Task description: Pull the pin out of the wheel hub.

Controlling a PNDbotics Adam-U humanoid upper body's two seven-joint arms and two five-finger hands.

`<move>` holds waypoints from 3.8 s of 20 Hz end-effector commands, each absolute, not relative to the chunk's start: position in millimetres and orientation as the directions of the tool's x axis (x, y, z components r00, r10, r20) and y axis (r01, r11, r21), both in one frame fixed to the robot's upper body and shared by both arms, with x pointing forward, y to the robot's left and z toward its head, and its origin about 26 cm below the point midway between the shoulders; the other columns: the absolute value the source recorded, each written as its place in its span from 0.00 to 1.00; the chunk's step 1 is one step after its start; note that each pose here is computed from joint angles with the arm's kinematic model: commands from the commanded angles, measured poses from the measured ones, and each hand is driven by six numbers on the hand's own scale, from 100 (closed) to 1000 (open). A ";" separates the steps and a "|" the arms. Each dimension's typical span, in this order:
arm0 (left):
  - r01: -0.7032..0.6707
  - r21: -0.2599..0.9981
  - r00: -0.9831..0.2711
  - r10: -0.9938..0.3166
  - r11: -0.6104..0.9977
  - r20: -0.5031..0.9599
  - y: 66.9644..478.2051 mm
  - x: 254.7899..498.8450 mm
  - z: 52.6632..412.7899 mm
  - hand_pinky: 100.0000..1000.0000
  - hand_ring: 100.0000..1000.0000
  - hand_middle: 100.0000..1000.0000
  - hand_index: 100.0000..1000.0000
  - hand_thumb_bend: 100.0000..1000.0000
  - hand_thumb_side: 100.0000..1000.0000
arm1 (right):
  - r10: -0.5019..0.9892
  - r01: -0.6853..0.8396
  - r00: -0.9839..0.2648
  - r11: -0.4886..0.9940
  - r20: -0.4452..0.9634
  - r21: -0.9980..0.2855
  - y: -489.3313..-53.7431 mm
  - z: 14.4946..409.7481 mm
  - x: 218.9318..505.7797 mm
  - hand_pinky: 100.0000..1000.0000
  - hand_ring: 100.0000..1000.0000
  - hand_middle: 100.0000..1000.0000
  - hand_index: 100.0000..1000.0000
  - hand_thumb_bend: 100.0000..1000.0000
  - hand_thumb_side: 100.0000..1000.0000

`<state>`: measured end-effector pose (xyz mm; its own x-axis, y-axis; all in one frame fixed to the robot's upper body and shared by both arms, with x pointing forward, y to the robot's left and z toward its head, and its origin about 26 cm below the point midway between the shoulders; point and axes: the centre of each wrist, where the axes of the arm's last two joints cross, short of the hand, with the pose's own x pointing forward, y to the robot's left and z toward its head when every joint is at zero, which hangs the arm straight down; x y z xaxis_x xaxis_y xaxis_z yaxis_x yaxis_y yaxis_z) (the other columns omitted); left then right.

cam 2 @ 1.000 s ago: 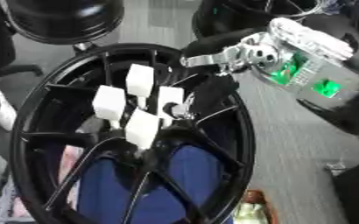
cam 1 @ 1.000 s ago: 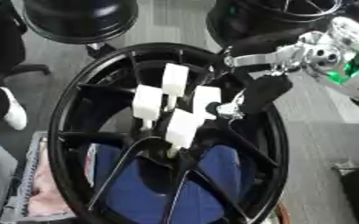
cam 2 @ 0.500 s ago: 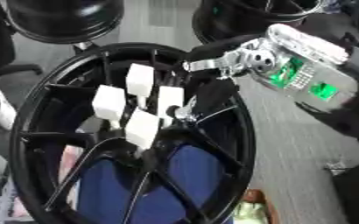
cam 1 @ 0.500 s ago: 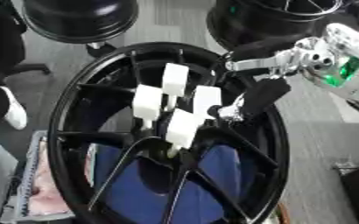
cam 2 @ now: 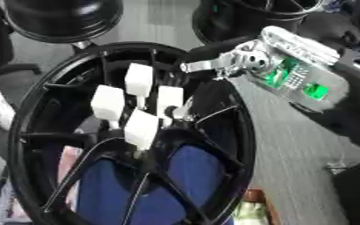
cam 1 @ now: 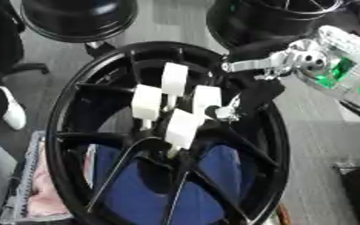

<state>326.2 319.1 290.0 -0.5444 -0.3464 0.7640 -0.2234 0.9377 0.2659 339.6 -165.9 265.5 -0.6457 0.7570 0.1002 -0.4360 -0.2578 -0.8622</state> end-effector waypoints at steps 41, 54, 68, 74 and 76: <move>-0.227 0.267 -0.561 -0.350 0.937 0.751 320.6 324.1 298.4 0.75 0.84 0.69 0.80 0.12 0.71 | 0.746 -0.351 -0.598 0.085 0.294 -0.932 -173.0 293.7 322.9 0.76 0.62 0.37 0.53 0.00 0.20; -0.333 0.257 -0.535 -0.407 0.907 0.740 343.9 314.4 294.5 0.75 0.83 0.69 0.80 0.12 0.69 | 0.891 -0.013 -0.307 0.349 0.336 -0.937 -274.6 344.0 335.4 0.75 0.57 0.33 0.51 0.00 0.00; -0.370 0.258 -0.537 -0.432 0.892 0.724 347.7 308.8 295.4 0.75 0.83 0.68 0.80 0.12 0.69 | 0.961 0.262 -0.032 0.274 0.276 -0.925 -405.7 316.4 320.6 0.85 0.82 0.76 0.84 0.07 0.32; -0.374 0.258 -0.534 -0.434 0.891 0.725 348.4 309.3 294.9 0.75 0.83 0.68 0.80 0.12 0.69 | 0.980 0.232 0.040 0.180 0.195 -0.956 -442.6 318.0 319.4 0.90 0.93 0.88 0.90 0.03 0.51; -0.374 0.257 -0.535 -0.434 0.891 0.725 348.4 309.3 294.9 0.75 0.83 0.68 0.80 0.12 0.69 | 0.982 0.251 0.059 0.159 0.179 -0.955 -447.9 319.9 319.9 0.89 0.92 0.87 0.90 0.03 0.50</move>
<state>313.8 346.7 281.0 -0.5119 -0.4052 0.7575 -0.3564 0.9025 0.2420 326.0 -438.5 298.3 0.0347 0.9722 0.2314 0.2050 0.2197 -0.9538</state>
